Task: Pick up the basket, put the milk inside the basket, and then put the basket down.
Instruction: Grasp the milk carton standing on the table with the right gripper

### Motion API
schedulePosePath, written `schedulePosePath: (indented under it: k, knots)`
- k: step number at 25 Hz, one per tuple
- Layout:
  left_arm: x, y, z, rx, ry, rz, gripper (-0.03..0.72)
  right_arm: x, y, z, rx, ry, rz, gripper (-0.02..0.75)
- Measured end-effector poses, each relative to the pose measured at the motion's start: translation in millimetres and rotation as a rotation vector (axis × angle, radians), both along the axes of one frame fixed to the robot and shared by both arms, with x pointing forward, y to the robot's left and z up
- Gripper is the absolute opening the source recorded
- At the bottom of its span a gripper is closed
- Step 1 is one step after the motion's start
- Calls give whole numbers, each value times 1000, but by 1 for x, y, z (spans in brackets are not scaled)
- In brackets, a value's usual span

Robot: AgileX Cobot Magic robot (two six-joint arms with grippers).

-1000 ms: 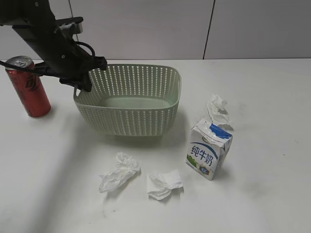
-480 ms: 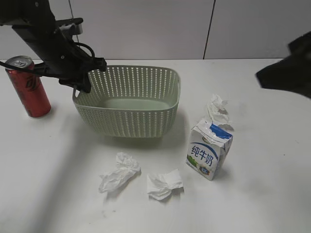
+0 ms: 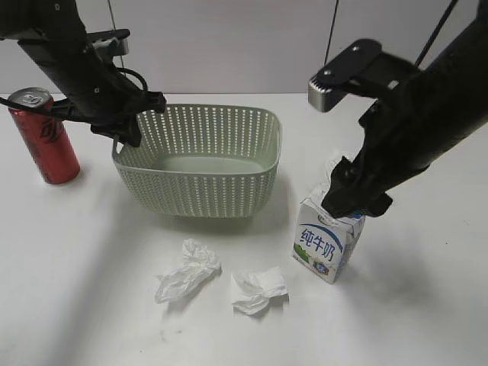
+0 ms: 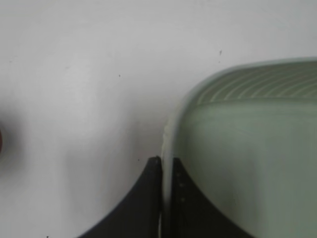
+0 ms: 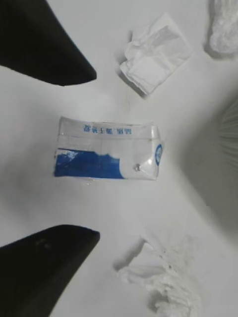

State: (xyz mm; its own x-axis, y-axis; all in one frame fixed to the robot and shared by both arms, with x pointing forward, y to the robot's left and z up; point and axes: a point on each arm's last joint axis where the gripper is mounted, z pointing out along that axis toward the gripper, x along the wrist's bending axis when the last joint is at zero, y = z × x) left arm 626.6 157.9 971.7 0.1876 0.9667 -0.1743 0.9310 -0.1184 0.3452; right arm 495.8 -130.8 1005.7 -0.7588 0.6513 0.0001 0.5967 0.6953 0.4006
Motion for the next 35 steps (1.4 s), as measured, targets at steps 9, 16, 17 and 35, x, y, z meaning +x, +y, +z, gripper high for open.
schedulePosePath:
  k: [9,16,17,35]
  knots:
    - [0,0,0,1,0,0,0,18,10,-38,-29,55,-17,676]
    - [0,0,0,1,0,0,0,25,15,-66,-48,96,-32,629]
    - [0,0,0,1,0,0,0,26,15,-69,-50,99,-32,603]
    - [0,0,0,4,3,-2,0,32,22,-63,-45,144,-32,329]
